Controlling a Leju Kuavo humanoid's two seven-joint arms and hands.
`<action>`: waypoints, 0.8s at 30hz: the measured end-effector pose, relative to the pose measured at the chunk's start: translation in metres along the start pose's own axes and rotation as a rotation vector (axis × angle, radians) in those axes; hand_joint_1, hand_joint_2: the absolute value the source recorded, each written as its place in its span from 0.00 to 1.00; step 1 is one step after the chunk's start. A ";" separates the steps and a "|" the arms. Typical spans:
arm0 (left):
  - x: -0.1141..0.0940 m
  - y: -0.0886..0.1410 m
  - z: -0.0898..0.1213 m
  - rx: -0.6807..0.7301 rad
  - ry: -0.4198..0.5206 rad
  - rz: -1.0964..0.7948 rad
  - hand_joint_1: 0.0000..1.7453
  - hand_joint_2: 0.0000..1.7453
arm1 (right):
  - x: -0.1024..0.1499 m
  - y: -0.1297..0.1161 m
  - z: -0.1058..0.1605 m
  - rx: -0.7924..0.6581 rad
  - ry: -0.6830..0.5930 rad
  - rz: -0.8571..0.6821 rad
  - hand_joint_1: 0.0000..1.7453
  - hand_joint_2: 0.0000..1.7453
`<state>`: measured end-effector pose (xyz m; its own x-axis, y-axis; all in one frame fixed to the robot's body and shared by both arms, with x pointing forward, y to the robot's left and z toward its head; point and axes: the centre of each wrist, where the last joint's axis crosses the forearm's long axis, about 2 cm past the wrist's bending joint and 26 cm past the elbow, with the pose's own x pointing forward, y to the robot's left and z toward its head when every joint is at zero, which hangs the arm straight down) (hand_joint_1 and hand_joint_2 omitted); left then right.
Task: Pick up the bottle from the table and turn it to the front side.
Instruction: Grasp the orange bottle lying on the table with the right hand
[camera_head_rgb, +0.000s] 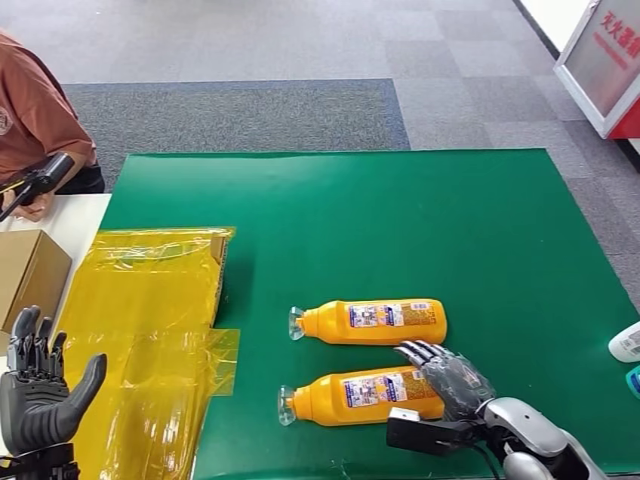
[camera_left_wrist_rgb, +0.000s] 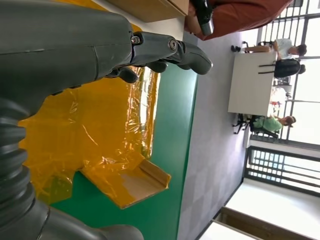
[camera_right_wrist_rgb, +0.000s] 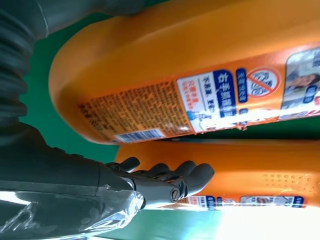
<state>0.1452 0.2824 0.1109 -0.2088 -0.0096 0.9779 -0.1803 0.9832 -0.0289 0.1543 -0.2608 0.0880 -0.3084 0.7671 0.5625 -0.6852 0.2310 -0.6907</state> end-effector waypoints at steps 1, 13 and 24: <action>0.000 0.000 0.000 0.000 0.000 0.000 0.00 1.00 | 0.001 0.001 -0.002 0.002 -0.001 -0.001 0.00 1.00; -0.002 -0.001 0.000 0.006 0.013 0.003 0.00 1.00 | 0.004 0.012 -0.014 -0.001 0.029 -0.016 0.00 1.00; -0.001 -0.003 -0.001 0.005 0.025 0.003 0.00 1.00 | 0.005 0.019 -0.027 -0.065 0.124 0.022 1.00 1.00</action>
<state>0.1471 0.2795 0.1100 -0.1857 -0.0016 0.9826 -0.1848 0.9822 -0.0333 0.1579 -0.2370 0.0656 -0.2362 0.8393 0.4897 -0.6340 0.2488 -0.7322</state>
